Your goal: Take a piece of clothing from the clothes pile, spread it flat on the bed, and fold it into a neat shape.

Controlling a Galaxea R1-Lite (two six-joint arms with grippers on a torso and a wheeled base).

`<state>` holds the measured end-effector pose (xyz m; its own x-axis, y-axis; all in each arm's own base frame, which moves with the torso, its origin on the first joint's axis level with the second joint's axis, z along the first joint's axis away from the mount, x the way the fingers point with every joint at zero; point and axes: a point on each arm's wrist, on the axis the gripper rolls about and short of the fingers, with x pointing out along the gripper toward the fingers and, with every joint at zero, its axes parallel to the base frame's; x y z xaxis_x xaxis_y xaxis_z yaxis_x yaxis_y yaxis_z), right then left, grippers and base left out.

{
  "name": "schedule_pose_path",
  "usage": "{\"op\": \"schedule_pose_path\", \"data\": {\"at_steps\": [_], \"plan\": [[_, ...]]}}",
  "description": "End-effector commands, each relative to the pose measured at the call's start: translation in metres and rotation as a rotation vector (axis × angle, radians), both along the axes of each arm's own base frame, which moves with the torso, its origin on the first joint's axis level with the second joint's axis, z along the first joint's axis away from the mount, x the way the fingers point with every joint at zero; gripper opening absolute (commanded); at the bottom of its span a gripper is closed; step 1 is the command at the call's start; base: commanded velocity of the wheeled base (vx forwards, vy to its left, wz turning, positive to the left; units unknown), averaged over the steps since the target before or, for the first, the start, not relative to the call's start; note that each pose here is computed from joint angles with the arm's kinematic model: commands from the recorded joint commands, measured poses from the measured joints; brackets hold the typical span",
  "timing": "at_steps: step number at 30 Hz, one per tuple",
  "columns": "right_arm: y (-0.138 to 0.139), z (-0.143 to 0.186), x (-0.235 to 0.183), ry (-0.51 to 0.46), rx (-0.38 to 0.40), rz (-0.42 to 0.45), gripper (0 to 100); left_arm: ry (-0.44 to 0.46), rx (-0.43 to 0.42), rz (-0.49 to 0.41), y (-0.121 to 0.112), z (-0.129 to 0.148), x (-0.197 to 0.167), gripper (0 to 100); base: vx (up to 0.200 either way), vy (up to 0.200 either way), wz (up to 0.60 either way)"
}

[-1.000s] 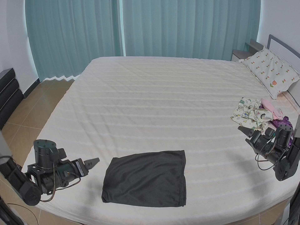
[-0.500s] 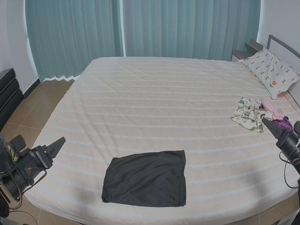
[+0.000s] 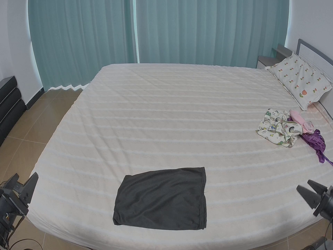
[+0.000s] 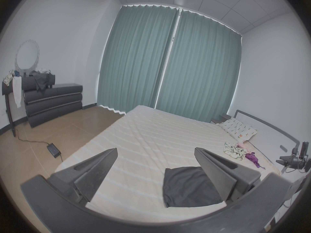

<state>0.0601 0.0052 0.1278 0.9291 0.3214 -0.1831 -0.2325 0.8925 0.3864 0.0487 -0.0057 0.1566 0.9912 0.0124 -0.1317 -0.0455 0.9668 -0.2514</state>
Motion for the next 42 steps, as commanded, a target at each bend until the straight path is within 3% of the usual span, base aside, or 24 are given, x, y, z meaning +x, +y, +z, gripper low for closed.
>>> {"op": "schedule_pose_path", "data": {"at_steps": [1,6,12,18,19,20,23,33,42], "plan": [[0.002,-0.026,-0.078,-0.211,-0.218,0.189,100,-0.164,0.131,0.123,0.014,-0.02,-0.068,100,0.0,0.0,0.0],[0.002,-0.03,-0.085,-0.249,-0.265,0.166,100,-0.167,0.129,0.126,0.015,-0.025,-0.071,100,0.0,0.0,0.0],[0.002,-0.046,-0.088,-0.291,-0.35,0.039,100,-0.174,0.128,0.133,0.015,-0.032,-0.076,100,0.0,0.0,0.0],[-0.004,-0.048,-0.086,-0.243,-0.416,-0.214,100,-0.169,0.159,0.144,0.015,-0.043,-0.071,100,0.0,0.0,0.0],[-0.004,-0.048,-0.086,-0.243,-0.416,-0.214,100,-0.169,0.159,0.144,0.015,-0.043,-0.071,100,0.0,0.0,0.0],[-0.005,-0.052,-0.085,-0.208,-0.415,-0.298,100,-0.181,0.165,0.18,0.015,-0.048,-0.068,100,0.0,0.0,0.0],[-0.006,-0.052,-0.084,-0.201,-0.377,-0.31,100,-0.196,0.227,0.207,0.015,-0.059,-0.064,100,0.0,0.0,0.0],[-0.006,-0.052,-0.085,-0.206,-0.377,-0.31,100,-0.211,0.299,0.338,0.014,-0.05,-0.067,100,0.0,0.0,0.0],[-0.006,-0.053,-0.084,-0.205,-0.37,-0.311,100,-0.121,0.32,0.278,0.013,-0.076,-0.073,100,0.0,0.0,0.0]]}}
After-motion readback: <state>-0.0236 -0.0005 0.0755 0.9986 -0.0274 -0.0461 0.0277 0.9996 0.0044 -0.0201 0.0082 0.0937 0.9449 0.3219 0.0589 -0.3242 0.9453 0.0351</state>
